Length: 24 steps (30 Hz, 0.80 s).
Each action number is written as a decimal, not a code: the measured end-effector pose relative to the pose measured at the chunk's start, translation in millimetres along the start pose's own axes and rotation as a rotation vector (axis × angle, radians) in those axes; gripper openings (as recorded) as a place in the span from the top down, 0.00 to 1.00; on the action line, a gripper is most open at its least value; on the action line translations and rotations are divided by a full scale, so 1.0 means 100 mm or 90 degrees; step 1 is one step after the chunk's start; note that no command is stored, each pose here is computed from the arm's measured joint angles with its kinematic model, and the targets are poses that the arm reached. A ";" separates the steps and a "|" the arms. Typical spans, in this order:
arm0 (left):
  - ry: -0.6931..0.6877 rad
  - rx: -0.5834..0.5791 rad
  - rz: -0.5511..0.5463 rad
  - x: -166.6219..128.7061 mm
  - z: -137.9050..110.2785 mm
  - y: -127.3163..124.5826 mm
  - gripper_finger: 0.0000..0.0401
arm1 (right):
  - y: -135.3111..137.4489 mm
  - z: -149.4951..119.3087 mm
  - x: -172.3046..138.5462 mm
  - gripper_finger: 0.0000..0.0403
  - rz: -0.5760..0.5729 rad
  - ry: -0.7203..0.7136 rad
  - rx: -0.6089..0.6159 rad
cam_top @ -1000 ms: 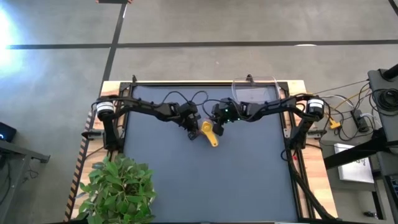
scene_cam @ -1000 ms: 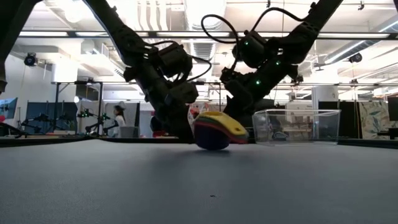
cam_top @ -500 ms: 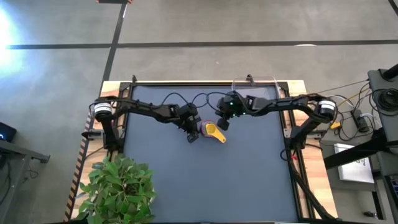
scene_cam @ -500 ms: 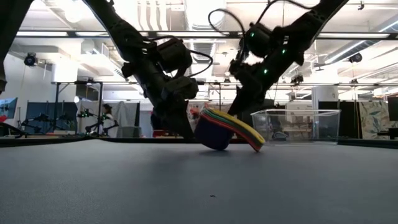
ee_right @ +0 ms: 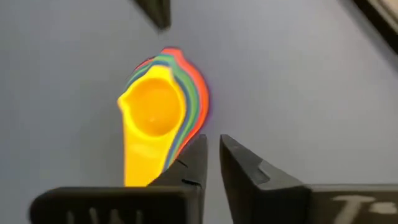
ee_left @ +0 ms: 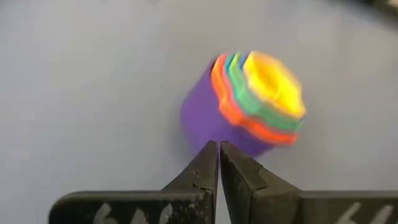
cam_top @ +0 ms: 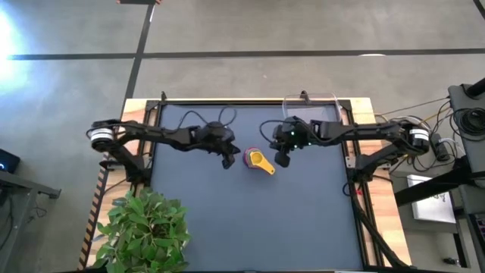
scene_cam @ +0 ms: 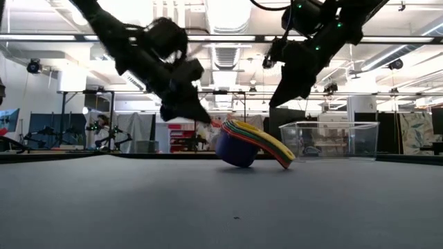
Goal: Nest measuring cups in basket
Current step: Adjust the stacked measuring cups on the table
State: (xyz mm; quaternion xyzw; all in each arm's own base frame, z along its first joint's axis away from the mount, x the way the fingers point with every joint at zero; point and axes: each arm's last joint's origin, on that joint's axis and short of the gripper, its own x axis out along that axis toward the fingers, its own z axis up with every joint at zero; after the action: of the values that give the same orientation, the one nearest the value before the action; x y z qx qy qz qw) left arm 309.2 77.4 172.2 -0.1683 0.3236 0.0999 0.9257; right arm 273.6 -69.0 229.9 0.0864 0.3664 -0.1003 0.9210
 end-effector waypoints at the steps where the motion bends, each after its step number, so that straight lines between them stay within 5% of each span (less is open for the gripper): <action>1: -0.035 0.001 -0.009 -0.04 -0.01 0.00 1.00 | 0.03 -0.02 0.00 0.90 0.005 0.005 -0.003; 7: -0.180 0.006 -0.063 -0.15 -0.03 -0.02 1.00 | 0.20 -0.08 0.06 0.70 0.030 0.031 -0.014; 13: -0.191 0.055 -0.095 -0.04 0.03 -0.06 1.00 | 0.28 -0.07 0.14 0.53 0.027 0.013 -0.012; 24: -0.260 0.116 -0.160 0.29 -0.03 0.02 1.00 | 0.48 -0.04 -0.03 0.50 0.000 -0.044 -0.046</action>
State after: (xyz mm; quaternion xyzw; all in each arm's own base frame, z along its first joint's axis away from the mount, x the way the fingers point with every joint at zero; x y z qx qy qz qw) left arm 329.1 80.1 150.9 -0.0991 0.1143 -0.0137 0.9884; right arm 280.9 -21.5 233.0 0.0499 0.3378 -0.0896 0.9356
